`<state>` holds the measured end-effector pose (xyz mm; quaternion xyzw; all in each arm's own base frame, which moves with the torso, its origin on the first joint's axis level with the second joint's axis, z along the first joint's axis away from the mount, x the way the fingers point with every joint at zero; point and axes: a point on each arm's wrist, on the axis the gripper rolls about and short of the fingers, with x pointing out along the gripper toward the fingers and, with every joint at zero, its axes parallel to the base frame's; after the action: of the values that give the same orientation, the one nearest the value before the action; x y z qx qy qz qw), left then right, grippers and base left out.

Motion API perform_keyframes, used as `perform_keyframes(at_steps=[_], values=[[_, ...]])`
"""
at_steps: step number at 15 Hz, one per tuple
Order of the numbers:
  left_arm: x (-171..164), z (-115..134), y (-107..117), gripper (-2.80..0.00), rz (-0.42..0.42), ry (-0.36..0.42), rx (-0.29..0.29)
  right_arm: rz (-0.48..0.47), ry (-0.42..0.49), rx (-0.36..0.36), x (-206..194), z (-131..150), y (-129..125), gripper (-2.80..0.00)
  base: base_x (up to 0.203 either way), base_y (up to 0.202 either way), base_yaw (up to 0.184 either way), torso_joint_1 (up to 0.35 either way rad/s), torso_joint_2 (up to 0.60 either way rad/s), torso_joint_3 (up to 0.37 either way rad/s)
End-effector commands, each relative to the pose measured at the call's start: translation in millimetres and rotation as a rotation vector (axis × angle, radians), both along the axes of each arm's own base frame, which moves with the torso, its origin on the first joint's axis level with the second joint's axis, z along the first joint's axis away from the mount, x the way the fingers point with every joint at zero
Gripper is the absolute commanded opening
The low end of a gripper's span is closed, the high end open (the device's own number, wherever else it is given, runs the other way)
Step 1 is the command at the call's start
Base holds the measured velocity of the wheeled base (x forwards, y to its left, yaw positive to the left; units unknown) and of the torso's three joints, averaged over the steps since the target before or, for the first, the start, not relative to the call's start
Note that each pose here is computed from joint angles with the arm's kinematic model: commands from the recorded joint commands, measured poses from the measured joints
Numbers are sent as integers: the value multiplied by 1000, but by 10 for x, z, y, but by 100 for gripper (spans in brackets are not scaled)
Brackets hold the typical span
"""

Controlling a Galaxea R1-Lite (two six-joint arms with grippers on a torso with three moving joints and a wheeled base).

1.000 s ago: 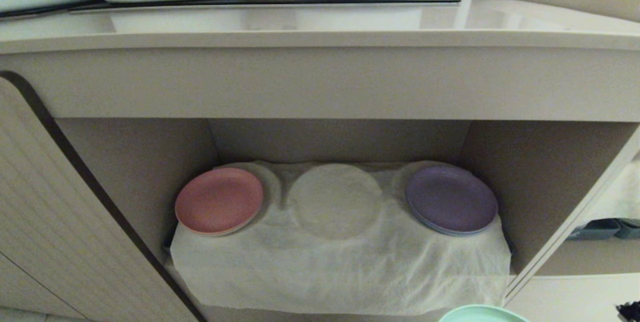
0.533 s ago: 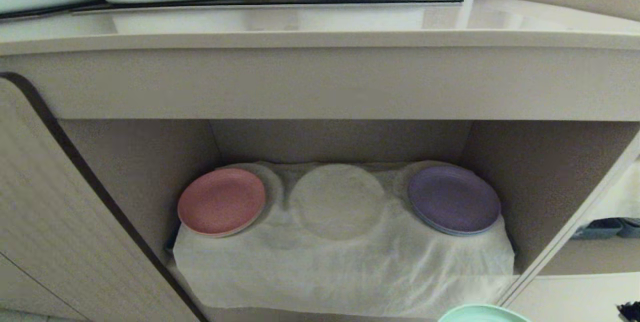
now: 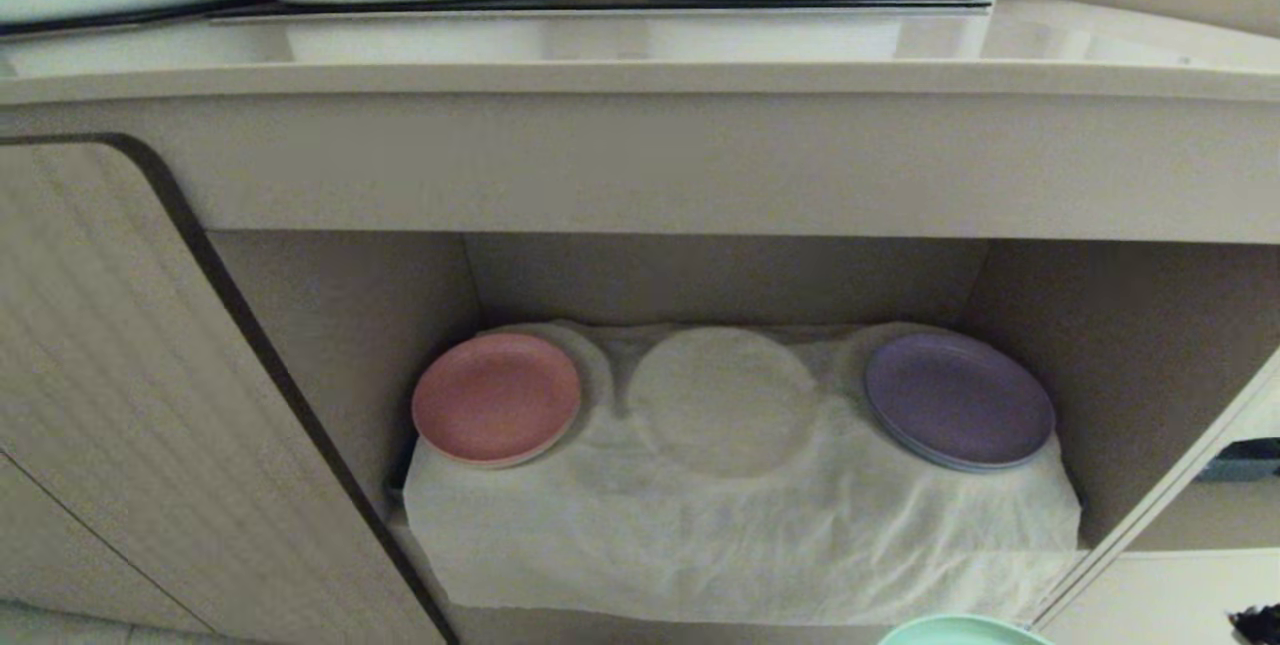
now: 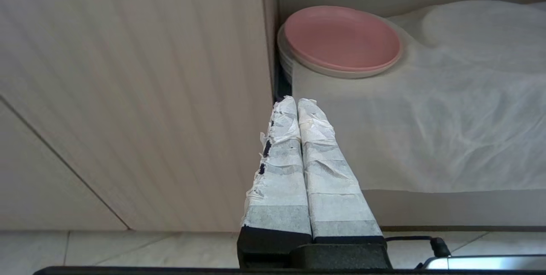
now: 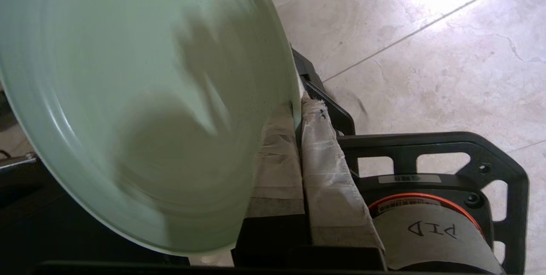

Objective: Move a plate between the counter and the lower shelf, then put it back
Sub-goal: Put the plate

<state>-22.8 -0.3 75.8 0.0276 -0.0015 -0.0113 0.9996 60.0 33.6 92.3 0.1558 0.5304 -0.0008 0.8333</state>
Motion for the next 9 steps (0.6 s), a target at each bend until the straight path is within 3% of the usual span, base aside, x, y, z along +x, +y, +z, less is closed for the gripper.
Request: perform_keyframes(at_steps=[1, 9], values=[[0, 0, 0, -280, 0, 0, 0, -5, 2, 1, -1, -1, -1, -280, 0, 0, 0, 0, 0, 0], [0, 0, 0, -280, 0, -1, 0, -6, -7, 6, -19, 6, -13, -280, 0, 0, 0, 0, 0, 0]])
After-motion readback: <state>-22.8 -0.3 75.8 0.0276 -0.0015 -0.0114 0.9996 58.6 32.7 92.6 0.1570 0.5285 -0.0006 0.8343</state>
